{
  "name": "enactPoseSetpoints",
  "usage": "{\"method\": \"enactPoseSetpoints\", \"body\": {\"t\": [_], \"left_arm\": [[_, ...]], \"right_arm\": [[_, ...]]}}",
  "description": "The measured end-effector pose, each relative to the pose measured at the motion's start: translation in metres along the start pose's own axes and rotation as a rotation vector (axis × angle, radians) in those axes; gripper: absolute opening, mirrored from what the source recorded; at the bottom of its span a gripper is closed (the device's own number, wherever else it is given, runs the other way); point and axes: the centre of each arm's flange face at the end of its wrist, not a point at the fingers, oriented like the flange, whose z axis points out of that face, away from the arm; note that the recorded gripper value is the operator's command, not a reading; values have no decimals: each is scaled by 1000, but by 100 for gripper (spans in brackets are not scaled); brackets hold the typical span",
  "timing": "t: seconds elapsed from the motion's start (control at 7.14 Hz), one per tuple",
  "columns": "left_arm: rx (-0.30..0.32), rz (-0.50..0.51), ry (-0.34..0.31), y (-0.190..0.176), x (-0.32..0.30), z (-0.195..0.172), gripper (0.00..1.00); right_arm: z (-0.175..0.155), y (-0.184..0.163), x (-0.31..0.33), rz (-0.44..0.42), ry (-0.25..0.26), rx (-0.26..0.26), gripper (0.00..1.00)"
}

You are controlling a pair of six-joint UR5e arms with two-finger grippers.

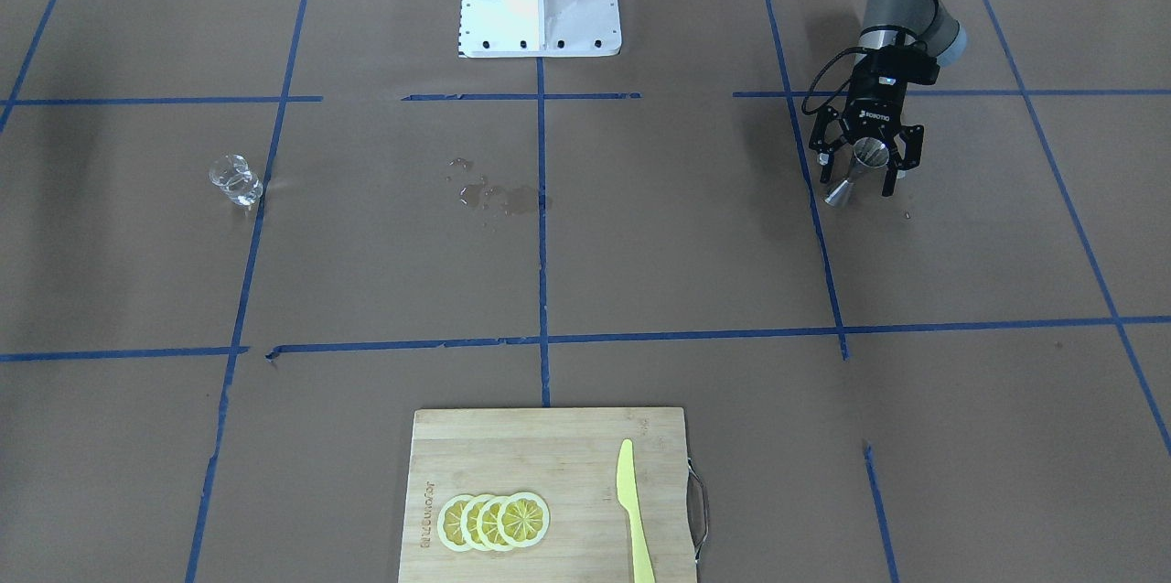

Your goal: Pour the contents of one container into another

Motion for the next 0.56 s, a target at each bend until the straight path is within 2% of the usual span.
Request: {"method": "enactPoseSetpoints", "body": {"t": [0.28, 0.42, 0.56], "left_arm": [[-8, 40, 9, 1, -1, 0, 73], [-8, 43, 12, 1, -2, 0, 63], [-6, 40, 16, 0, -2, 0, 42]], "right_arm": [[-1, -1, -1, -1, -2, 3, 100], [-1, -1, -2, -2, -2, 3, 100], [-1, -1, -2, -2, -2, 3, 100]]}}
